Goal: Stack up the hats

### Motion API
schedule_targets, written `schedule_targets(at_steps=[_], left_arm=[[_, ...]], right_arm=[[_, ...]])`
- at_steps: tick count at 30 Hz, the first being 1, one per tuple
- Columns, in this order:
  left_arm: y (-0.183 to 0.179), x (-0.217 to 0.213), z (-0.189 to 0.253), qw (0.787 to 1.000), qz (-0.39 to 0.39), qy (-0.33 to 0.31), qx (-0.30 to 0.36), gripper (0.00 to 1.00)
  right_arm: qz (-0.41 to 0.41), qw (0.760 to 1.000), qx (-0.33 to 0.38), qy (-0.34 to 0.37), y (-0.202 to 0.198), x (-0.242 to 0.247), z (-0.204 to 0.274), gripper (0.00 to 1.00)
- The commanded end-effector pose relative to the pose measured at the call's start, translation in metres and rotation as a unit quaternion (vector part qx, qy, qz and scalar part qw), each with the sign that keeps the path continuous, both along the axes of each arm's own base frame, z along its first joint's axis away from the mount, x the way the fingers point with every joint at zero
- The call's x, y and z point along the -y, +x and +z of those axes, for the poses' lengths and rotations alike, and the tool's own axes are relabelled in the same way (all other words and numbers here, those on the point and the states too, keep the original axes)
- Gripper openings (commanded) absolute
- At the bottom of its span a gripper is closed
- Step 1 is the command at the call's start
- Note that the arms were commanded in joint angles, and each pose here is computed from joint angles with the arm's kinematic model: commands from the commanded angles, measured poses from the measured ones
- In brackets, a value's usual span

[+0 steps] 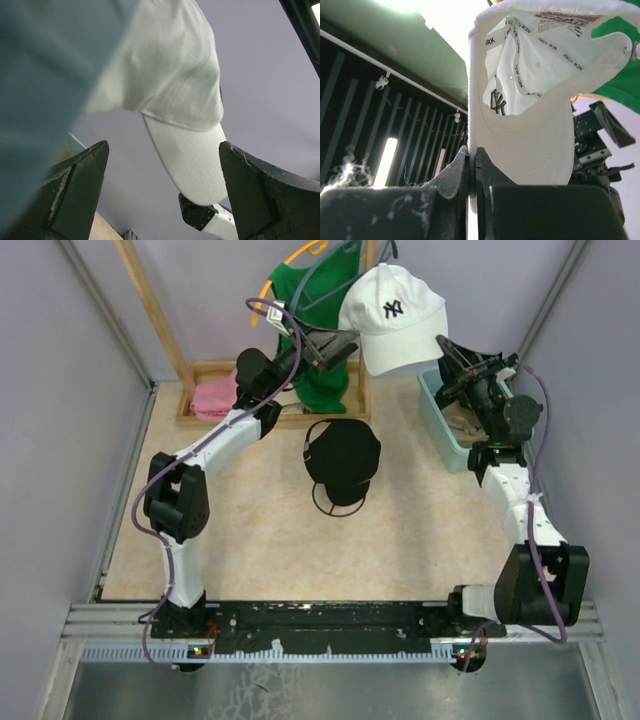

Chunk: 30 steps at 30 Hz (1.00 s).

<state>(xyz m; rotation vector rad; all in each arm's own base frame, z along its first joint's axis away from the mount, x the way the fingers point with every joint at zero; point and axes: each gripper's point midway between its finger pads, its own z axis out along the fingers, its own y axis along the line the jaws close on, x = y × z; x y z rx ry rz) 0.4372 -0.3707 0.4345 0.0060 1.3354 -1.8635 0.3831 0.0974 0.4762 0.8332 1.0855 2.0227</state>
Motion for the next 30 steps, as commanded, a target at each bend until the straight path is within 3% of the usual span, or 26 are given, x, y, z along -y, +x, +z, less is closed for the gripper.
schedule_targets(at_steps=[1,8,10,17,20,23,30], left_arm=[[0.001,0.004,0.025,0.999,0.0,-0.031,0.034,0.97],[0.003,0.015,0.019,0.999,-0.011,-0.035,0.029,0.96],[0.002,0.017,0.02,0.999,-0.017,-0.038,0.03,0.89],[-0.005,0.016,0.019,0.998,-0.025,-0.044,0.046,0.24],[-0.007,0.007,0.022,0.997,0.003,-0.051,0.064,0.0],[-0.008,-0.003,0.027,0.995,0.043,-0.046,0.08,0.0],[-0.003,-0.009,0.031,0.992,0.082,-0.033,0.093,0.0]], right_arm=[[0.076,0.994,0.018,0.072,-0.043,-0.011,0.035,0.0],[0.096,0.993,-0.009,0.062,-0.047,-0.02,0.015,0.0],[0.096,0.994,-0.016,0.057,-0.046,-0.021,0.007,0.0],[0.107,0.994,-0.017,0.004,-0.03,-0.032,-0.009,0.0],[0.106,0.994,-0.002,-0.022,-0.024,-0.036,-0.008,0.15],[0.095,0.994,-0.003,-0.055,-0.022,-0.039,-0.008,0.28],[0.09,0.993,-0.011,-0.081,-0.023,-0.043,-0.014,0.3]])
